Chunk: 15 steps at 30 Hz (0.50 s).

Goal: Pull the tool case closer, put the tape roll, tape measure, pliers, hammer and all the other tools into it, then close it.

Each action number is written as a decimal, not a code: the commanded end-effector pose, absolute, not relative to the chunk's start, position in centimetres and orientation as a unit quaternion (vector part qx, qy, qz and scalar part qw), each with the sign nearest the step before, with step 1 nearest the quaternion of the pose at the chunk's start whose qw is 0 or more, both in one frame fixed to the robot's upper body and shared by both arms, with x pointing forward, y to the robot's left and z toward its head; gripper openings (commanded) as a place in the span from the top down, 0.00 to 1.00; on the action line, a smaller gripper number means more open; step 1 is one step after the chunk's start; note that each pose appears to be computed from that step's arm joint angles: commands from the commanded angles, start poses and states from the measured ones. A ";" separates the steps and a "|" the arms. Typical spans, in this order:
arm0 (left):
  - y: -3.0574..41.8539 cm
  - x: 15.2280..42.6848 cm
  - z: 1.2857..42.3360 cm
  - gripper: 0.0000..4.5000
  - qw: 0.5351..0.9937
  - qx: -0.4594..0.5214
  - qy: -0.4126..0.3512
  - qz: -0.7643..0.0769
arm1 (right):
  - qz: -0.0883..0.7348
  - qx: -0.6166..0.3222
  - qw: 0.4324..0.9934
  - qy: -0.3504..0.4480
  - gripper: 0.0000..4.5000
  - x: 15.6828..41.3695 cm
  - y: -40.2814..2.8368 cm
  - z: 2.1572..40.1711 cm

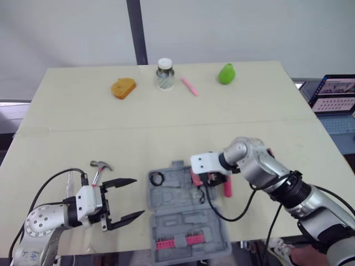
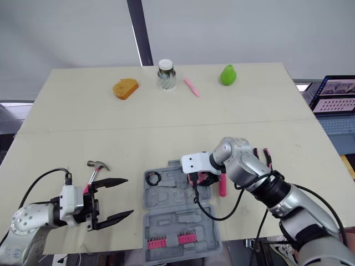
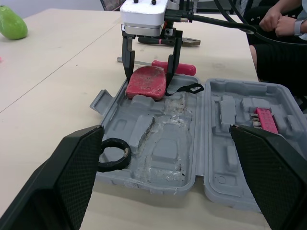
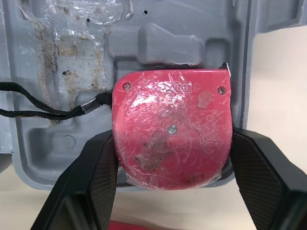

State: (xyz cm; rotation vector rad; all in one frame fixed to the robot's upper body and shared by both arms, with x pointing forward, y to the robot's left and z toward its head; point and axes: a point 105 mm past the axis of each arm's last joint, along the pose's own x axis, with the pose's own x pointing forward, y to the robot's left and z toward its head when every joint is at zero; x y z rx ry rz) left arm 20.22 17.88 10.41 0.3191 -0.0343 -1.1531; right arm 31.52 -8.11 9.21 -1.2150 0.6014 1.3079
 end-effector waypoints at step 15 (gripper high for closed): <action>17.2 19.9 10.6 0.00 0.821 0.158 -0.028 -0.548 | 0.548 -0.540 0.601 0.215 0.01 32.2 -7.5 12.3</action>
